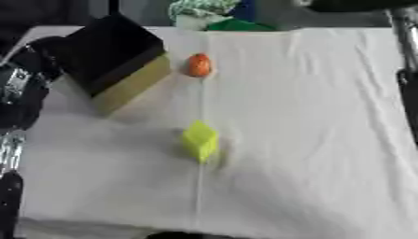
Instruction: Pick up objects on the table and place them in the box.
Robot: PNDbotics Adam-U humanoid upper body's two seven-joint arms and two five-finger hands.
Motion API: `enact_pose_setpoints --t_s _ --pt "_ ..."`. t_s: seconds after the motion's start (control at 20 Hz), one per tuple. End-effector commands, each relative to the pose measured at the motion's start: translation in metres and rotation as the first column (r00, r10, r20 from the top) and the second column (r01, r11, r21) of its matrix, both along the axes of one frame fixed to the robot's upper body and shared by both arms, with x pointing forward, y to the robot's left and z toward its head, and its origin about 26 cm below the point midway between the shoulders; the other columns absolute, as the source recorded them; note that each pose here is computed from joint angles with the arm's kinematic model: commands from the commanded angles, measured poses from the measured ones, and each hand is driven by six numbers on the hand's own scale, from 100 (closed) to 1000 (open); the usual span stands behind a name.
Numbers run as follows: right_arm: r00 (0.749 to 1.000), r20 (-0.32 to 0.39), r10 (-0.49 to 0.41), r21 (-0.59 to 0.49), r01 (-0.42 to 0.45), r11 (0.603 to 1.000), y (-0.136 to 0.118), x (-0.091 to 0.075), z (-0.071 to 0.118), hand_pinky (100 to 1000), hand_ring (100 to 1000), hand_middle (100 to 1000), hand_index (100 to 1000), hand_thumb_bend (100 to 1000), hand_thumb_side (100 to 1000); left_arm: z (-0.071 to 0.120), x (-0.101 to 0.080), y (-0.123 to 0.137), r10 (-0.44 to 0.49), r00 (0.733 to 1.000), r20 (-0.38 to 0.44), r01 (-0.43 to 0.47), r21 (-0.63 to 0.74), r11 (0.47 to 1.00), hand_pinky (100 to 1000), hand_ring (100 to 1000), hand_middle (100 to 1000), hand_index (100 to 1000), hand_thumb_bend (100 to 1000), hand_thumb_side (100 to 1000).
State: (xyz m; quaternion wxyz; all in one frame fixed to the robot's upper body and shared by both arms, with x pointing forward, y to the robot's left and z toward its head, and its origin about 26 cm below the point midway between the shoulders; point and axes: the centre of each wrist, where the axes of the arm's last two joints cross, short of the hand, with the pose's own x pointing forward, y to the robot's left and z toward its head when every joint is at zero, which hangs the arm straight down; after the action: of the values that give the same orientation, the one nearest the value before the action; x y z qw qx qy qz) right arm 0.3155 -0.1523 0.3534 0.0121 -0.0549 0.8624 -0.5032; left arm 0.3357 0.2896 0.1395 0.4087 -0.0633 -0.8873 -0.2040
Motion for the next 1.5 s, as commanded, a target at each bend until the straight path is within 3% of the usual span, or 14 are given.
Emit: enact_pose_setpoints --t_s 0.05,0.35,0.8,0.85,0.9,1.25,1.5 --pt "0.998 0.062 0.024 -0.131 -0.015 0.991 0.009 -0.004 0.004 869 700 827 990 100 224 0.011 0.0 0.002 -0.002 0.999 0.032 0.001 0.021 1.0 694 626 611 850 100 747" --pt "0.992 0.074 0.106 -0.362 -0.072 0.929 0.033 -0.008 -0.012 884 714 830 994 100 212 0.013 0.0 0.007 0.017 0.999 0.036 -0.018 0.025 1.0 694 626 611 849 100 746" --pt "0.987 -0.011 0.159 -0.634 -0.13 0.763 0.071 0.01 -0.056 909 750 836 993 100 198 0.015 0.001 0.006 0.022 0.999 0.045 -0.023 0.023 0.999 695 626 611 848 100 743" --pt "0.988 -0.013 0.155 -0.651 -0.126 0.748 0.072 0.014 -0.059 911 763 843 996 100 163 0.015 0.001 0.006 0.023 0.999 0.046 -0.024 0.022 0.999 695 626 611 848 100 743" --pt "0.989 -0.013 0.147 -0.666 -0.118 0.736 0.074 0.017 -0.063 912 770 846 997 100 198 0.015 0.001 0.005 0.023 0.999 0.046 -0.024 0.021 0.999 695 626 611 848 100 744" --pt "0.995 -0.003 0.095 -0.699 -0.07 0.712 0.075 0.04 -0.085 929 821 888 1000 100 287 0.015 0.001 0.005 0.021 0.999 0.046 -0.022 0.02 1.0 695 627 611 848 100 745" --pt "0.997 0.021 0.077 -0.71 -0.04 0.704 0.073 0.049 -0.095 948 873 920 1000 100 416 0.015 0.0 0.004 0.018 0.999 0.047 -0.02 0.024 1.0 696 627 612 849 100 747"
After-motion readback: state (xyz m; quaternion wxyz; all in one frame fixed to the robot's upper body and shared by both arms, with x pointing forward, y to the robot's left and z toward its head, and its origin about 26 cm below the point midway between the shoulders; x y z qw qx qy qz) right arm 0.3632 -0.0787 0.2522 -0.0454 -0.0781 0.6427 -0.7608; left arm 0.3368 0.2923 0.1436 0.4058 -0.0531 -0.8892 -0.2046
